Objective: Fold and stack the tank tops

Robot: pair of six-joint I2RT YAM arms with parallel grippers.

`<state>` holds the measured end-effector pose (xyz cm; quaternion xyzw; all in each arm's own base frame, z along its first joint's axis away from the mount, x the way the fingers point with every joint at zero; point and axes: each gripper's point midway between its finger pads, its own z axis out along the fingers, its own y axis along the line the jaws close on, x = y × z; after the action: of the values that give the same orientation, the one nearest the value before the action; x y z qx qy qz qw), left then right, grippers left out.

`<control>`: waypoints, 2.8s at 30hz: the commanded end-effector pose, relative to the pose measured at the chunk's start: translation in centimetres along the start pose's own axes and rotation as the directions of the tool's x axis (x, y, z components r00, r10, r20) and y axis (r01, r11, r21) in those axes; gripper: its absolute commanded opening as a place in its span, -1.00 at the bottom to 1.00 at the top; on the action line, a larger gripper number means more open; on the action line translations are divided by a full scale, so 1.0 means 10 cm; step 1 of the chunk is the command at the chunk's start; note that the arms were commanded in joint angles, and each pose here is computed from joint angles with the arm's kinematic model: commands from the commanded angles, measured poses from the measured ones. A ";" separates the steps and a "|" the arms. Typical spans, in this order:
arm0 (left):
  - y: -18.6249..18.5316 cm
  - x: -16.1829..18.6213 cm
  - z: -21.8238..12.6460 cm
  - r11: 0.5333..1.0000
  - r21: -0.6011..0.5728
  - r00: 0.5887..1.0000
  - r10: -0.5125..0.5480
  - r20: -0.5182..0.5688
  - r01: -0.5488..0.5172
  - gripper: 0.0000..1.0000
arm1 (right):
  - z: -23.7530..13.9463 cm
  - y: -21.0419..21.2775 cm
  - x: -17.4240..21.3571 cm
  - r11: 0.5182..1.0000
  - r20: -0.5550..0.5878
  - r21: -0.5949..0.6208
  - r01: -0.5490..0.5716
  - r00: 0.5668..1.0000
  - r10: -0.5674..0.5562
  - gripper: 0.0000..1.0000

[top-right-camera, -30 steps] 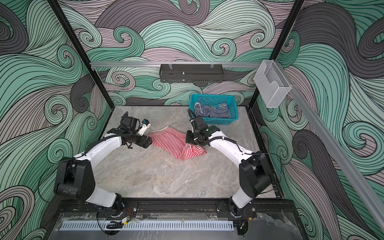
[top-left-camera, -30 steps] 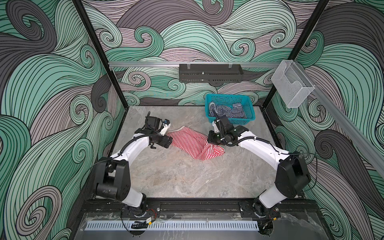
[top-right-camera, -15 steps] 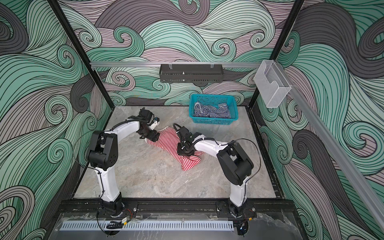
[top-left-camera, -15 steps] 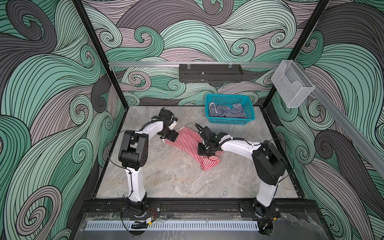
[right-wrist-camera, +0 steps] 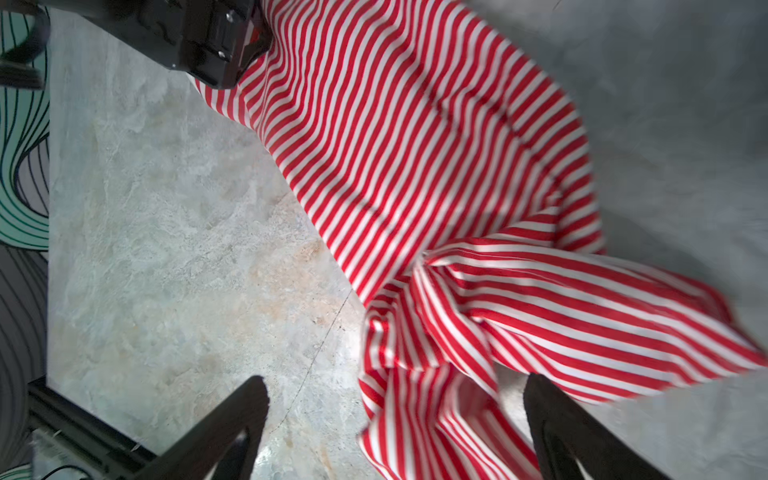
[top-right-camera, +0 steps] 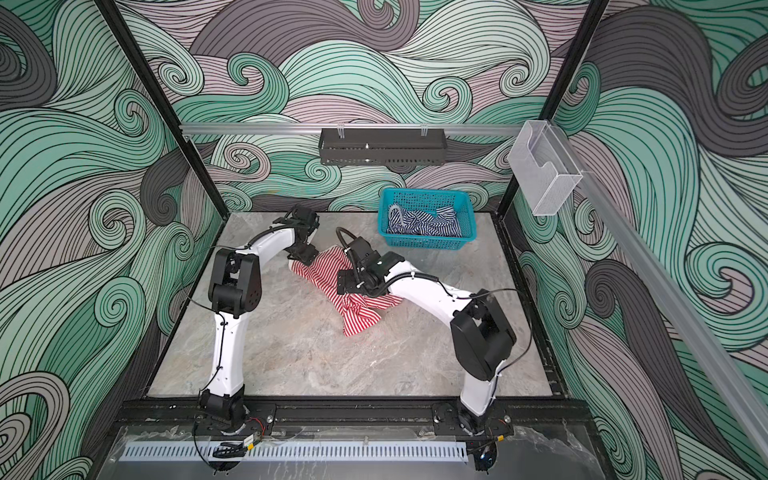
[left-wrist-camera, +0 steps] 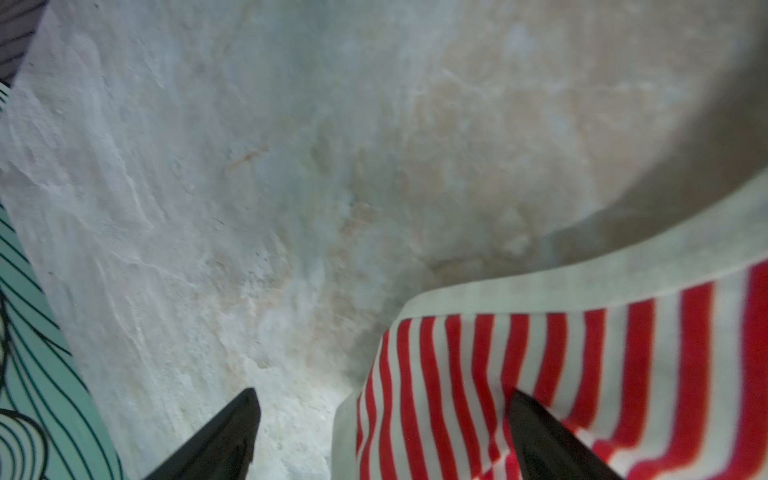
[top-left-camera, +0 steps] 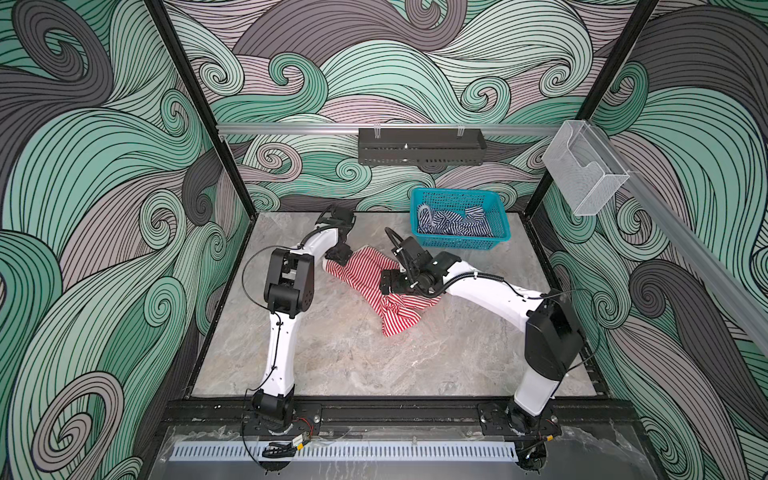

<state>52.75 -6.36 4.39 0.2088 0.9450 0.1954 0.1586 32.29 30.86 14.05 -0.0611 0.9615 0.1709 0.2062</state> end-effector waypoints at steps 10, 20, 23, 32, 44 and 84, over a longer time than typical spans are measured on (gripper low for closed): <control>0.53 -0.02 -0.73 0.988 0.027 0.980 -0.152 0.127 0.149 0.79 | 0.81 -0.03 -1.09 1.000 0.152 -0.014 -0.012 0.988 0.014 -0.14; -0.12 1.14 -1.18 0.964 0.265 0.995 -0.054 0.082 0.031 0.79 | 1.36 -0.64 -1.87 0.984 0.140 0.156 -0.091 0.988 0.070 0.24; -0.37 1.30 -1.28 0.930 0.364 0.994 0.013 0.112 -0.053 0.81 | 1.35 -0.95 -1.96 0.971 0.150 0.189 -0.144 0.982 0.117 0.23; -0.79 1.27 -1.13 0.895 0.440 0.997 0.066 0.038 -0.076 0.80 | 1.19 -1.55 -1.97 0.940 0.142 0.265 -0.215 0.973 0.182 0.20; -1.52 1.31 -1.74 0.679 0.697 0.973 0.166 0.160 -0.230 0.82 | 0.64 -0.77 -1.16 0.991 0.032 0.101 -0.086 0.996 0.084 0.65; -0.06 1.35 -0.99 0.993 0.045 0.992 0.104 0.069 -0.107 -0.94 | 0.13 -0.57 0.19 0.973 -0.115 -0.156 -0.169 0.982 0.152 -1.00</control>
<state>36.79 -6.06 9.64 0.2688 0.9388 0.1203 0.1784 33.91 25.40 10.77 0.0143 0.9499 0.2697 0.1571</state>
